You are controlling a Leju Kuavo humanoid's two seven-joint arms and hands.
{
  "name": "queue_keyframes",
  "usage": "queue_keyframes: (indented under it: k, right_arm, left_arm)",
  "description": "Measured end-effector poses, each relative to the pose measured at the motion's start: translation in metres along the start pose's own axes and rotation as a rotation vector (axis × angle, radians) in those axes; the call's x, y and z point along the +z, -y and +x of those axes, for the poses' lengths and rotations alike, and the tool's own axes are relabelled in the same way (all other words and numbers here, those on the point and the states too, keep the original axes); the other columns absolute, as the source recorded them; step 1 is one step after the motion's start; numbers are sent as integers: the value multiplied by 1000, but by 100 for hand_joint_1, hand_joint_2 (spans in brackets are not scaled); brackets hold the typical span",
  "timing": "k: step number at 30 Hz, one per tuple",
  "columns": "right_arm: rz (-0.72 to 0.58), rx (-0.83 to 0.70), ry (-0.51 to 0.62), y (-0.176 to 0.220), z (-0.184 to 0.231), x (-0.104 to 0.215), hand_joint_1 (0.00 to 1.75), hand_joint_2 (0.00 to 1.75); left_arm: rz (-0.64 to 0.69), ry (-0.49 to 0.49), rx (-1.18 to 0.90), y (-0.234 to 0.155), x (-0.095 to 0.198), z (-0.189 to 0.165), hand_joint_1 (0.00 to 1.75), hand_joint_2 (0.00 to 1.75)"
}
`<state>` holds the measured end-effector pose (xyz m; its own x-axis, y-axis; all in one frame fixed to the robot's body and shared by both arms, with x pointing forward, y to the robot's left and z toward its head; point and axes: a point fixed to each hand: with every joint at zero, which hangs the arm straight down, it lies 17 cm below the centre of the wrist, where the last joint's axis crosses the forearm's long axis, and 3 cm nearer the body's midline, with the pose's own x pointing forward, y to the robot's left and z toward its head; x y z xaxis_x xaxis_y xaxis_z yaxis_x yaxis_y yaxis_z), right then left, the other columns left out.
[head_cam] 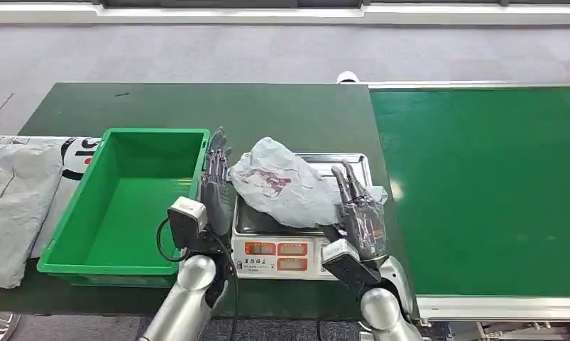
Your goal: Moved the parcel from conveyor to table for the left to box.
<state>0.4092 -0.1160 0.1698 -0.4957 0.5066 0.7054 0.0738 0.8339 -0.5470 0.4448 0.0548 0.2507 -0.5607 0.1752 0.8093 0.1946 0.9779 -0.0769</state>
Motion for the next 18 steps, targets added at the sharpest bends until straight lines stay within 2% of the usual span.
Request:
queue_keyframes:
  k: [18]
  right_arm:
    - [-42, -183, 78, 26, 19, 11, 0, 175]
  left_arm:
    - [34, -2, -88, 6, -26, -10, 0, 0]
